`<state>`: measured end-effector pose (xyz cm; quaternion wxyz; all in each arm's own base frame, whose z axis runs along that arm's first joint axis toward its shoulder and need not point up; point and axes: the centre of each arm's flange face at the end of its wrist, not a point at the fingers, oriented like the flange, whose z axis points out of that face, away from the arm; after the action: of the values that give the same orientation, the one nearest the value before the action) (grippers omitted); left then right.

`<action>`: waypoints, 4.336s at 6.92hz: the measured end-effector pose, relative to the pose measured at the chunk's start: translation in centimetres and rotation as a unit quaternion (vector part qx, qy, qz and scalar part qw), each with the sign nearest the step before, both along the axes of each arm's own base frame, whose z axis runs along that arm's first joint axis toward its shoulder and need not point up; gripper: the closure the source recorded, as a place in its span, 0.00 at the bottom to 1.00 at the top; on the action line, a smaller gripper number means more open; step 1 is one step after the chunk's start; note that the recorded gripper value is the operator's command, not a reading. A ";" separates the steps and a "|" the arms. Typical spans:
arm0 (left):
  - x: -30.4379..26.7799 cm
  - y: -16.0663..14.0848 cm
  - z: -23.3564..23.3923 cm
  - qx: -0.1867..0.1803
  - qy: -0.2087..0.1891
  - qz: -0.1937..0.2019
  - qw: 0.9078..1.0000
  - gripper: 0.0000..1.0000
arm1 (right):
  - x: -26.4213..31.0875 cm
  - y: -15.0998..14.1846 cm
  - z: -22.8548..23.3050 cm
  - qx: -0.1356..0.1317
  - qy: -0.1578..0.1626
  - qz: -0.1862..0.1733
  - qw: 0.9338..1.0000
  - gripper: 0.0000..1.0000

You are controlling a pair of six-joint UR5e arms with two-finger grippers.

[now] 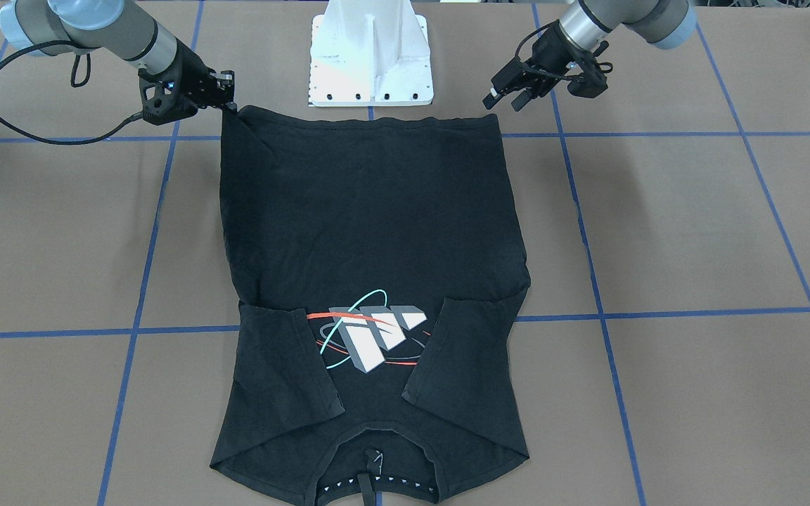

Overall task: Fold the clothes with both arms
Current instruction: 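Lower the left gripper to the other hem corner while the right gripper holds its corner, then grasp both hem corners with the left and right grippers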

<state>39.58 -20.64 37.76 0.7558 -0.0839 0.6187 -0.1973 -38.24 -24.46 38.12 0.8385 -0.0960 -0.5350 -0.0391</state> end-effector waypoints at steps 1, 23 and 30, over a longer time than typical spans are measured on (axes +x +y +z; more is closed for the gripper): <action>0.9 0.8 0.9 -0.003 -0.011 0.001 1.000 0.01 | 0.5 -0.4 -0.4 -0.004 -0.006 -0.002 1.000 1.00; 6.7 3.0 2.7 -0.011 -0.071 0.027 0.997 0.93 | 2.5 -2.0 -1.2 -0.021 -0.021 -0.009 1.000 1.00; 0.3 3.6 -1.9 -0.005 -0.044 0.044 0.998 1.00 | 3.8 -2.3 -1.4 -0.035 -0.028 -0.023 0.999 1.00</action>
<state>39.89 -17.00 35.91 0.7896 -0.1061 0.5797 -0.1707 -34.41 -26.76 36.74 0.8181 -0.1364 -0.5571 -0.0426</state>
